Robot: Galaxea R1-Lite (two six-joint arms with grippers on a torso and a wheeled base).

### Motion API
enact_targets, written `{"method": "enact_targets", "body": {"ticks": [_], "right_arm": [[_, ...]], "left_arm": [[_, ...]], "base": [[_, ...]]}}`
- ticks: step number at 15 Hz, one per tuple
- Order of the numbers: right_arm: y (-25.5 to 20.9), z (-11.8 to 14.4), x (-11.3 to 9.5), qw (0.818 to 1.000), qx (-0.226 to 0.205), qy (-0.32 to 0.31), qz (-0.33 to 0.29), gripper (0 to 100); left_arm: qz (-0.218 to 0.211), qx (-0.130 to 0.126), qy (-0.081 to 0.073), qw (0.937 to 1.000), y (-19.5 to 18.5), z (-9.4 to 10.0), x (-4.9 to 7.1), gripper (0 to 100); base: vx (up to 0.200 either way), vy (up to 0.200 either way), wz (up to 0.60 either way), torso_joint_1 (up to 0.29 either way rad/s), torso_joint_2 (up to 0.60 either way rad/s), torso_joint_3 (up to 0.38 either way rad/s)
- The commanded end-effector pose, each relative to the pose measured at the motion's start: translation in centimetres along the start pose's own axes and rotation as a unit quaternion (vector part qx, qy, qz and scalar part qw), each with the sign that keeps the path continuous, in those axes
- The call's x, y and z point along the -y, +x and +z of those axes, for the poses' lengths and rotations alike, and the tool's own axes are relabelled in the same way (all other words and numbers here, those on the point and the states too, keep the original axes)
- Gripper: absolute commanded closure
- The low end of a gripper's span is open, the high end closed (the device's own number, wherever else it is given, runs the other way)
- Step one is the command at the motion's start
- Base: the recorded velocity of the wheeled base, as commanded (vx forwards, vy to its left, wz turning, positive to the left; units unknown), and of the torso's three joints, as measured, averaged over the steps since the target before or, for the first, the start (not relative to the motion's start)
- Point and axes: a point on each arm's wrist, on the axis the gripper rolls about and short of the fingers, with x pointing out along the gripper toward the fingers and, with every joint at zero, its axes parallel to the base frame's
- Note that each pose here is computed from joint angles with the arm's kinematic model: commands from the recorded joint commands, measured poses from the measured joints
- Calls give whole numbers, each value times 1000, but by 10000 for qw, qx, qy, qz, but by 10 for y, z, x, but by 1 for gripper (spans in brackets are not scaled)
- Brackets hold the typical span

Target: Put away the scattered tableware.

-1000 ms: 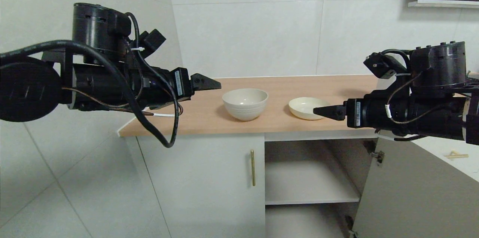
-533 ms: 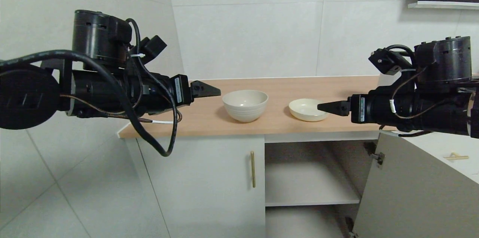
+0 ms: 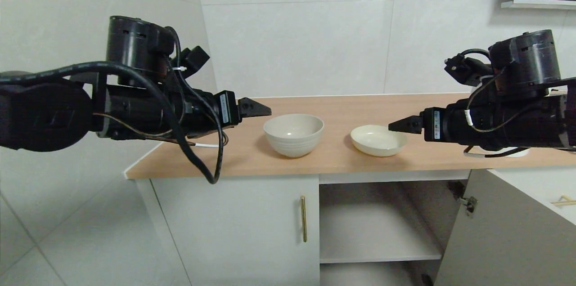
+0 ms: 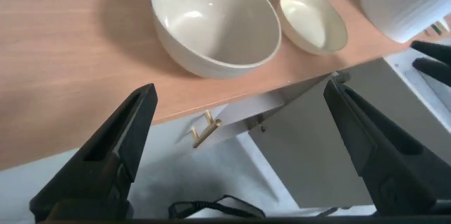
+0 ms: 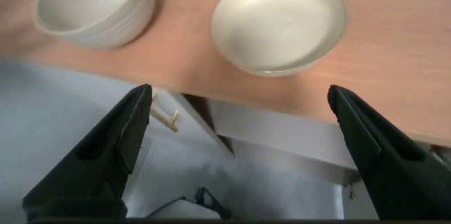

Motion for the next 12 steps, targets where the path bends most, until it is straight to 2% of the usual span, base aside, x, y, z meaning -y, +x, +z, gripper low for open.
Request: {"method": "enact_targets", "body": {"ticks": [1,4,6,8,9,12], "right_arm": [[15,3,0,9997,24,39,-253,0],[22,6,1,9986,100,238,-471,0],[23,5,1,9985,110,246,-477,0],[24,5,1,9984,120,258,-481,0],[24,5,1,9985,111,254,-477,0],[23,5,1,9984,127,258,-479,0]], "left_arm": [[353,-55,-150,9992,25,-3,-3,0],[1038,-33,-340,9940,64,-11,-7,0],[1055,-143,-436,9934,81,-17,-6,0],[1111,-195,-637,9916,102,-23,-6,0],[1137,-202,-690,9909,107,-24,-7,0],[1140,-190,-704,9908,108,-24,-7,0]], "base": [[0,0,0,0,0,0],[0,0,0,0,0,0],[0,0,0,0,0,0],[0,0,0,0,0,0],[0,0,0,0,0,0],[0,0,0,0,0,0]]}}
